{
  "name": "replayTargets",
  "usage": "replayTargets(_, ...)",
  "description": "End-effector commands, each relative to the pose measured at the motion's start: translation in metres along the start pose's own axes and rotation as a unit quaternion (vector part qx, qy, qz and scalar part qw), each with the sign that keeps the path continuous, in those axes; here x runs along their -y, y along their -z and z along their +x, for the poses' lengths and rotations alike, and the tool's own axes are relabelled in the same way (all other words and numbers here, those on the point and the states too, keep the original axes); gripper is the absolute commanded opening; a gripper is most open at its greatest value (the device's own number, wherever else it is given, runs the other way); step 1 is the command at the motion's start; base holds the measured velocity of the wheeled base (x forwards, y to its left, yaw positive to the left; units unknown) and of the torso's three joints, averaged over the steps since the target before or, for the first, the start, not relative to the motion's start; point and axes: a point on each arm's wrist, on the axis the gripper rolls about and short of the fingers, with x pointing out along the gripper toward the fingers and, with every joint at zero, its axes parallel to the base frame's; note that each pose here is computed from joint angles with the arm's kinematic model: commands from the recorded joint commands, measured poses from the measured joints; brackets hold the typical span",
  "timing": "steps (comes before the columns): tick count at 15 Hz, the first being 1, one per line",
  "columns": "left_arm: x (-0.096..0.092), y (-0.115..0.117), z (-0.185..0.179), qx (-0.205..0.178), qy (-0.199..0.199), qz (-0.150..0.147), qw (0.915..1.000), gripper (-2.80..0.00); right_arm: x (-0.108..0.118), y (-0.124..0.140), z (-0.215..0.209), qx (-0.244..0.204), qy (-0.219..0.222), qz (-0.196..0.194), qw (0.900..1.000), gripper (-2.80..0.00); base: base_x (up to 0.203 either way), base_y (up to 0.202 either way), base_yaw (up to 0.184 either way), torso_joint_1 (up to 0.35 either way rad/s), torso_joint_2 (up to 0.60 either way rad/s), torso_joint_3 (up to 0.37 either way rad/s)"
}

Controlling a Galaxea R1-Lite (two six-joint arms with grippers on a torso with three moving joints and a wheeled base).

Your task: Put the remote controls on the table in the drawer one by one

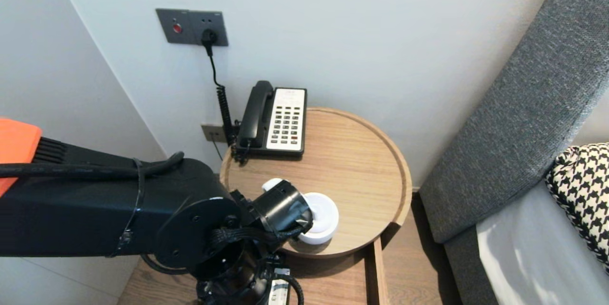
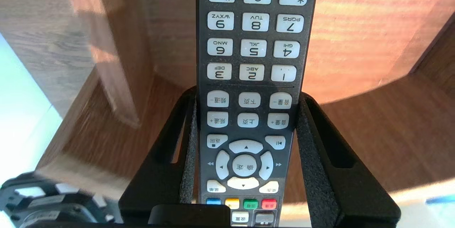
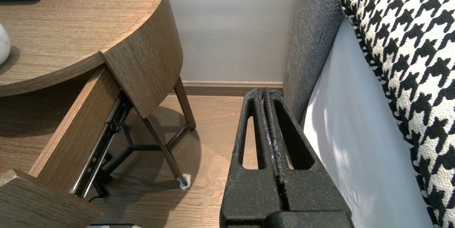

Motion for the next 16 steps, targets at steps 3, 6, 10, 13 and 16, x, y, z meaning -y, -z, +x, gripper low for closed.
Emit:
replayTargets(3,0.006,-0.007,0.01,0.005,0.0,-0.007,1.0,-2.8,0.0,0.007,0.002,-0.012,0.0,0.0,1.0,-2.8,0.0,0.0,0.0,0.0,0.0,0.0)
replayTargets(6,0.01,-0.015,0.01,0.013,0.006,-0.011,0.9998,-2.8,0.0,0.007,0.002,-0.012,0.0,0.0,1.0,-2.8,0.0,0.0,0.0,0.0,0.0,0.0)
replayTargets(10,0.011,-0.02,0.013,0.017,0.008,-0.015,0.9997,-2.8,0.0,0.007,0.002,-0.012,0.0,0.0,1.0,-2.8,0.0,0.0,0.0,0.0,0.0,0.0)
replayTargets(13,0.012,-0.021,0.019,0.028,0.011,-0.017,0.9994,-2.8,0.0,0.007,0.002,-0.012,0.0,0.0,1.0,-2.8,0.0,0.0,0.0,0.0,0.0,0.0)
replayTargets(16,0.01,-0.02,0.027,0.06,0.0,-0.016,0.998,-2.8,0.0,0.007,0.002,-0.013,0.0,0.0,1.0,-2.8,0.0,0.0,0.0,0.0,0.0,0.0)
